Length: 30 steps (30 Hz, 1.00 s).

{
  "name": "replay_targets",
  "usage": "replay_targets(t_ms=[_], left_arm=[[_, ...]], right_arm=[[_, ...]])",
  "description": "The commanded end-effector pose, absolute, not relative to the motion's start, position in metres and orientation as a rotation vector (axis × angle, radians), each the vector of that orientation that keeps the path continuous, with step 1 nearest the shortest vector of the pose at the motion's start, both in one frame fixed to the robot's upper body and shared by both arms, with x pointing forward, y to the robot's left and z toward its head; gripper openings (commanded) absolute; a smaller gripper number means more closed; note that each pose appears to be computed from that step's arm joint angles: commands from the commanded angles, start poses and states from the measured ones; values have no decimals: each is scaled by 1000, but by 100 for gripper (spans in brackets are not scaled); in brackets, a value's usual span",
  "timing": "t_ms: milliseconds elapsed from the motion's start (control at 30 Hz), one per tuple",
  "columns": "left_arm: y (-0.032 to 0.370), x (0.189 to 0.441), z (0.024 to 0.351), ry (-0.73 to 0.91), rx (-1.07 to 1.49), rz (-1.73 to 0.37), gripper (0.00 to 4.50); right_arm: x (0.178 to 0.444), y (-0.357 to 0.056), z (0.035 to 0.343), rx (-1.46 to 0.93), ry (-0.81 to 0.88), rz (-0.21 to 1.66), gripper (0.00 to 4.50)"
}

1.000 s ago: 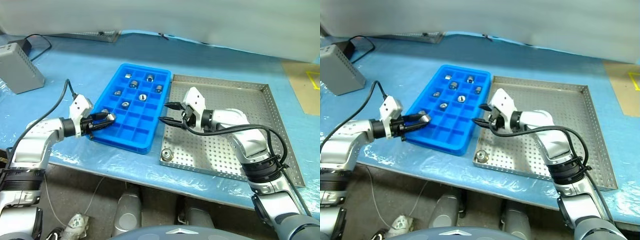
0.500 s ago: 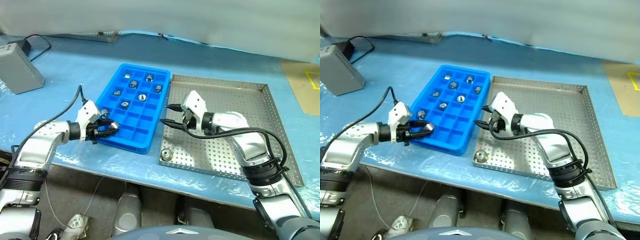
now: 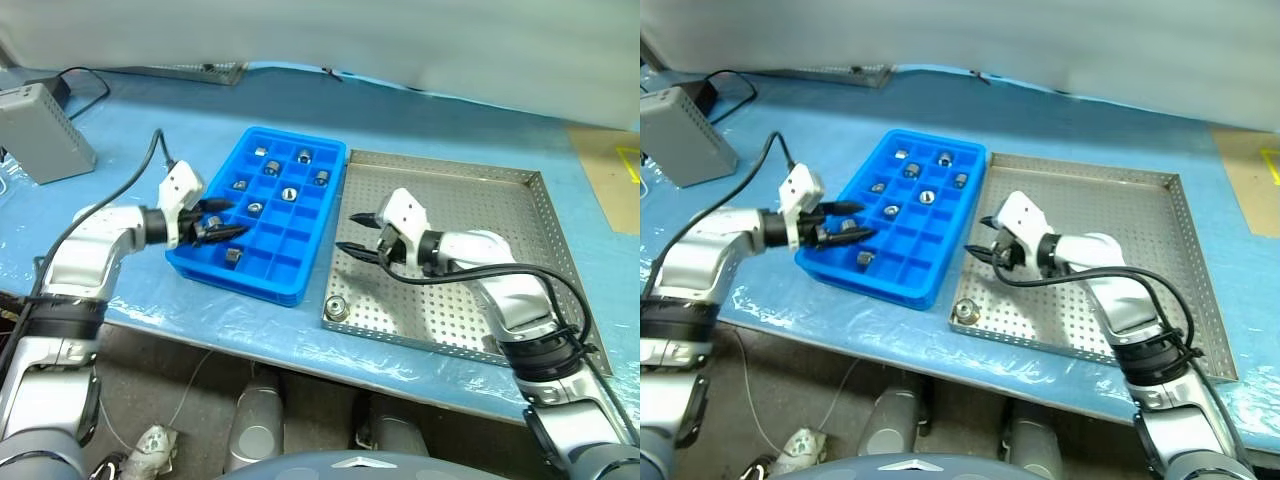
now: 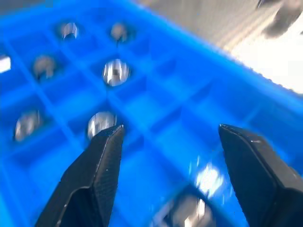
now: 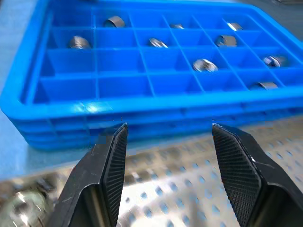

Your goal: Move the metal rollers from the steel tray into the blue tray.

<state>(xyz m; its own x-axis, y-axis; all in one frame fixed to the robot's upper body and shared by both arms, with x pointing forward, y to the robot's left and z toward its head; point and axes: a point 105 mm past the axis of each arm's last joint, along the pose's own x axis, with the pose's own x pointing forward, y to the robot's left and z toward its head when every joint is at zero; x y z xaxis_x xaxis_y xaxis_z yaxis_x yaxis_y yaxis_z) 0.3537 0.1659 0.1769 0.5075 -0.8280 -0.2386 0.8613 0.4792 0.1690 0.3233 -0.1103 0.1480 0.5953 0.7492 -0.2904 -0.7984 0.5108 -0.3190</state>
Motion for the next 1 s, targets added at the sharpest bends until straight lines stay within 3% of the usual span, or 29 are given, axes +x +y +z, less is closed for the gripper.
replay_targets(t_ms=[33,200,333,1000], left_arm=[[135,350,190,61,245,-1154,335],[95,350,177,65,210,-1262,335],[77,346,170,72,195,-1326,335],[63,342,172,68,199,-1353,335]], right_arm=[[328,-157,163,-478,106,784,289],[321,-199,157,-469,163,652,289],[314,-205,149,-408,177,619,289],[325,-219,104,-373,267,520,289]])
